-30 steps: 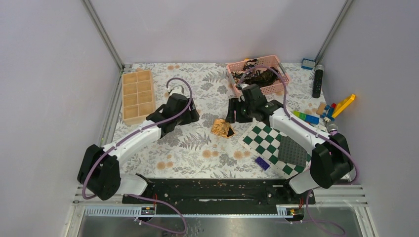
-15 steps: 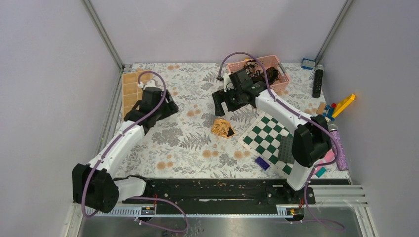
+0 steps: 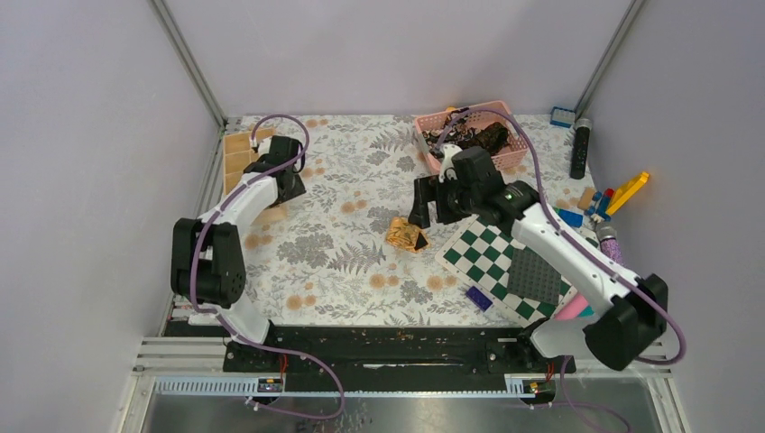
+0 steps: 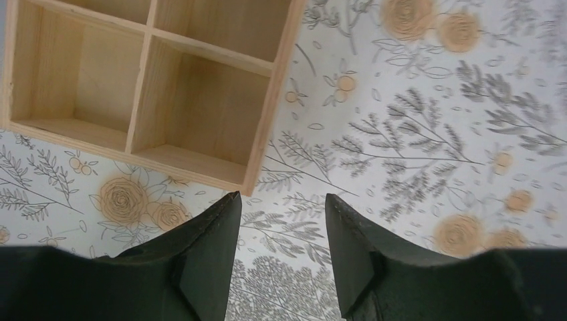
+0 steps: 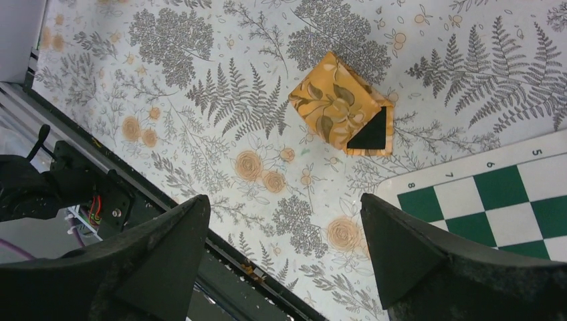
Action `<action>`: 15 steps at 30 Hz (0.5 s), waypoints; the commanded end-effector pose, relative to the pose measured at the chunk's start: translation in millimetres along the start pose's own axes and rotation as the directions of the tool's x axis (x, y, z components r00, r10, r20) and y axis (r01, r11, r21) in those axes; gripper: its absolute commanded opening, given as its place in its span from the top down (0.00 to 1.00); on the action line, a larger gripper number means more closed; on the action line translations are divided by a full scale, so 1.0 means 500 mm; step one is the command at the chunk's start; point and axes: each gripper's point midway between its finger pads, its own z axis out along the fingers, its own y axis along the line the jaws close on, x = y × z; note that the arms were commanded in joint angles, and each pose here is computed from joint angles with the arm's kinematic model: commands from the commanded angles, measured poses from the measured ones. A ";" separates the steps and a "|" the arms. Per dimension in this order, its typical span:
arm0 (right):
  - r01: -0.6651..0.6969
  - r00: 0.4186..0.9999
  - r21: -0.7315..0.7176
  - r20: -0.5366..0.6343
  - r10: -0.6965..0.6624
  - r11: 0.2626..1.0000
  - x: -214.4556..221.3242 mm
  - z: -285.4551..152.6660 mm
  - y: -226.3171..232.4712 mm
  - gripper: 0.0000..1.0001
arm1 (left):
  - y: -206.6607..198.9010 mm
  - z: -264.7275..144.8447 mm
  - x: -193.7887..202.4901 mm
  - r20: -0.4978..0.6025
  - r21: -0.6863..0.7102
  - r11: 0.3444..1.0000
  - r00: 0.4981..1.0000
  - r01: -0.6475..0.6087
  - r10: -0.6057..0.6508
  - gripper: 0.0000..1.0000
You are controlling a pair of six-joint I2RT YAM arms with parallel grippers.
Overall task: Roll the ties
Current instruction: Move the storage box to the center of the board.
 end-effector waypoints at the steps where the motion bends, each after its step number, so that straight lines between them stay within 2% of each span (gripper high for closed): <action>1: -0.026 1.000 -0.020 0.014 0.027 0.999 0.023 -0.038 0.013 0.10 | 0.025 0.013 -0.062 0.087 -0.076 0.997 0.996 0.006 0.001 0.49; 10: 0.000 1.000 0.016 0.019 -0.001 1.000 0.043 -0.070 -0.003 0.10 | 0.041 0.066 -0.064 0.084 -0.096 0.995 0.996 -0.028 0.036 0.50; 15: -0.006 1.000 0.004 0.014 0.006 1.000 0.044 -0.072 0.002 0.10 | 0.028 0.097 -0.050 0.050 -0.044 0.998 0.998 -0.038 0.041 0.53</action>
